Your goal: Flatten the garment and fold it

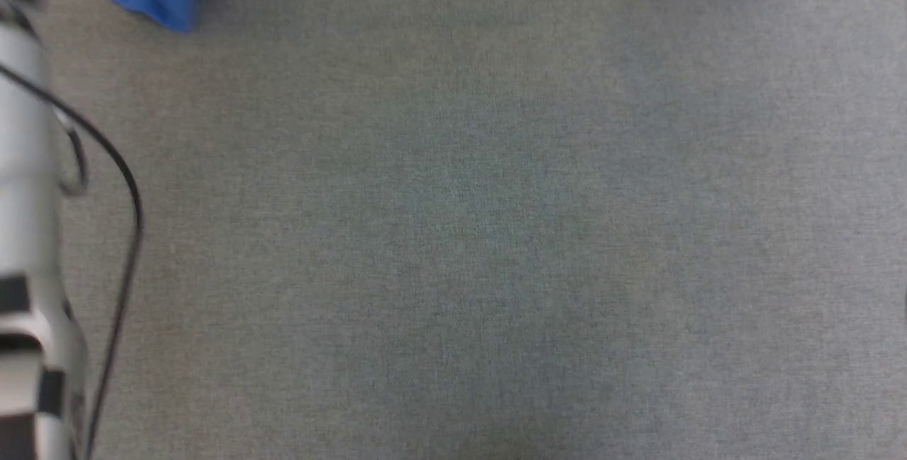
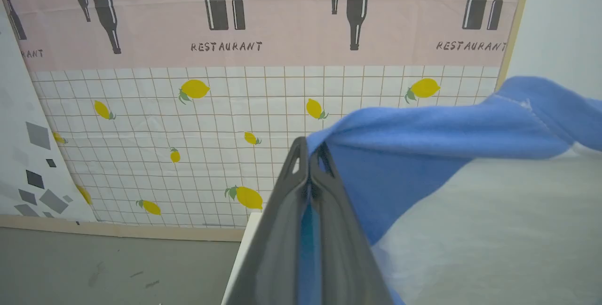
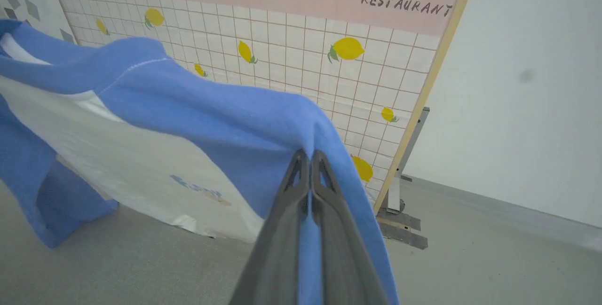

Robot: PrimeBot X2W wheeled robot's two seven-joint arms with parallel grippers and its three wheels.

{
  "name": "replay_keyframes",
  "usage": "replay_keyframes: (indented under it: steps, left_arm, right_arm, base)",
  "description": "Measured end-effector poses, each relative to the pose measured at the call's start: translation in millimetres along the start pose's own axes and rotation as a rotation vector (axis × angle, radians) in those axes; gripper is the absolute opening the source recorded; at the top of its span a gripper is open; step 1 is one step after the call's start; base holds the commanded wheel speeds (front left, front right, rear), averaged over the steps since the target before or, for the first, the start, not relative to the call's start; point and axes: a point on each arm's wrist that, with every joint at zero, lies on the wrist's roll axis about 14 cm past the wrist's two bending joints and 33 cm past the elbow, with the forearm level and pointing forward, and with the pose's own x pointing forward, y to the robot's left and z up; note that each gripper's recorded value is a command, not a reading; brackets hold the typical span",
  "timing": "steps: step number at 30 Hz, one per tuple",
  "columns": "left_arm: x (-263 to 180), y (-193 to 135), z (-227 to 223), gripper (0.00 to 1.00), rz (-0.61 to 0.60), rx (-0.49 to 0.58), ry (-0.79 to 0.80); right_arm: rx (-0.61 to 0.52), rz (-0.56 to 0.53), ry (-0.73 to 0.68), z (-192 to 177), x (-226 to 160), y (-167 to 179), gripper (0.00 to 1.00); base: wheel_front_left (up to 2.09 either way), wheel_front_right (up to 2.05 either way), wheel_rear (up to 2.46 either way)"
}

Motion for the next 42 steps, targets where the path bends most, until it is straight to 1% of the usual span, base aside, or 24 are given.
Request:
replay_keyframes:
  steps: [1,4,7,10,14,18,20,22,24,27,29,32,36,41,42]
  left_arm:
    - [-8.0,0.6,-9.0,0.0,0.001,-0.001,0.017]
    - [-40.2,2.0,-33.4,0.0,0.012,-0.056,0.059]
    - [-82.3,4.1,-57.4,0.0,0.042,-0.117,0.111]
    - [-140.0,0.9,-90.1,0.0,0.07,-0.166,0.22]
    - [-207.7,-8.0,-116.2,0.0,0.107,-0.224,0.353]
    - [-269.8,-12.8,-131.3,0.0,0.139,-0.263,0.494]
    - [-305.1,-14.1,-143.7,0.0,0.156,-0.275,0.599]
    - [-334.8,-17.5,-153.3,0.0,0.161,-0.288,0.694]
    - [-359.3,-19.2,-157.8,0.0,0.169,-0.309,0.774]
    - [-384.2,-21.5,-159.1,0.0,0.172,-0.345,0.872]
    - [-398.2,-22.5,-159.7,0.0,0.165,-0.348,0.941]
    - [-414.7,-26.2,-159.5,0.0,0.171,-0.384,1.03]
    - [-424.7,-37.0,-160.7,0.0,0.133,-0.4,1.123]
    - [-434.7,-45.0,-170.0,0.0,0.123,-0.416,1.19]
    - [-434.6,-45.1,-171.2,1.0,0.126,-0.417,1.19]
  right_arm:
    - [0.011,0.007,0.011,-10.1,-5.9,1.5,0.0]
    - [0.073,0.026,0.051,-45.2,-31.4,7.9,0.0]
    - [0.15,0.026,0.083,-78.7,-65.6,12.1,0.0]
    - [0.231,0.011,0.129,-112.9,-108.7,19.1,0.0]
    - [0.299,-0.02,0.197,-149.2,-163.2,29.0,0.0]
    - [0.317,-0.048,0.251,-173.6,-215.2,42.4,0.0]
    - [0.293,-0.055,0.295,-186.3,-240.4,50.2,0.0]
    - [0.284,-0.061,0.34,-197.1,-261.4,56.1,0.0]
    - [0.252,-0.061,0.409,-209.9,-282.8,60.5,0.0]
    - [0.226,-0.059,0.512,-223.8,-309.0,65.1,0.0]
    - [0.213,-0.055,0.578,-230.9,-322.5,67.2,0.0]
    - [0.199,-0.044,0.685,-240.9,-339.5,70.3,0.0]
    - [0.188,-0.031,0.763,-246.0,-347.9,74.8,0.0]
    - [0.189,0.015,0.9,-272.0,-363.3,91.8,0.0]
    - [0.192,0.019,0.907,-274.4,-364.0,94.0,0.18]
  base:
    - [0.0,0.0,0.0]
    - [0.0,0.0,0.0]
    - [0.0,0.0,0.0]
    - [0.0,0.0,0.0]
    - [0.0,0.0,0.0]
    - [0.0,0.0,0.0]
    - [0.0,0.0,0.0]
    - [0.0,0.0,0.0]
    - [0.0,0.0,0.0]
    - [0.0,0.0,0.0]
    - [0.0,0.0,0.0]
    - [0.0,0.0,0.0]
    - [0.0,0.0,0.0]
    - [0.0,0.0,0.0]
    - [0.0,0.0,0.0]
